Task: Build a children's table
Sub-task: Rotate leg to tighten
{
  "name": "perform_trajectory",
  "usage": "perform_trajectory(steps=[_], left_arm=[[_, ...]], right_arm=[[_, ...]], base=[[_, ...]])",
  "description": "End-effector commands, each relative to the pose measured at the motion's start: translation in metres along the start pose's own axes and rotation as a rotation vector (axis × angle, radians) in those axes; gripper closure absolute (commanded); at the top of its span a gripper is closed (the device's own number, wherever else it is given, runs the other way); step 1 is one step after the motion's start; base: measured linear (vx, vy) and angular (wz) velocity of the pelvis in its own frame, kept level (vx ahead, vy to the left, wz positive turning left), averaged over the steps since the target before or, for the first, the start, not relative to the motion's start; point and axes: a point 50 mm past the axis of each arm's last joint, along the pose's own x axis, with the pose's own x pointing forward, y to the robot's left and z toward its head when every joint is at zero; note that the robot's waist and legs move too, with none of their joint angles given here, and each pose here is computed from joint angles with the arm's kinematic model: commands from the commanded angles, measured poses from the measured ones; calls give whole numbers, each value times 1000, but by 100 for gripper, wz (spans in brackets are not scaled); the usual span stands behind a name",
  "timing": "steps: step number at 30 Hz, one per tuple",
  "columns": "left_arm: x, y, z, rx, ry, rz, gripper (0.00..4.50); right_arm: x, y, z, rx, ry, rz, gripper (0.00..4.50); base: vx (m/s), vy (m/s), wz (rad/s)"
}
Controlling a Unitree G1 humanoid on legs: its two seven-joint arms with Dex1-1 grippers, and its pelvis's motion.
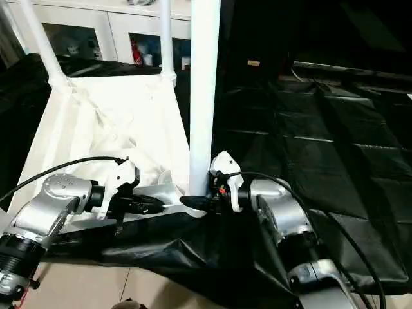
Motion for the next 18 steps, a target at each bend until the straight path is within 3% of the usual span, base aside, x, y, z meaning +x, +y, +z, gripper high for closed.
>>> perform_trajectory(steps=[1, 8, 11, 14, 15, 18], left_arm=[[21, 4, 20, 15, -82, 72, 450], [35, 19, 33, -44, -119, 262, 450], [42, 22, 38, -59, -134, 321, 450], [50, 18, 42, -31, -140, 290, 450], [51, 17, 42, -24, -140, 279, 450], [50, 14, 40, -6, -130, 240, 450]], right_arm=[[29, 7, -4, 74, -28, -84, 185], [56, 7, -8, 209, -64, -328, 185], [68, 11, -7, 220, -60, -399, 185], [76, 18, 2, 170, -110, -359, 185], [77, 19, 3, 163, -125, -348, 129], [70, 14, 8, 184, -169, -319, 109]], base=[[0, 0, 0], [0, 0, 0], [0, 0, 0], [0, 0, 0], [0, 0, 0], [0, 0, 0]])
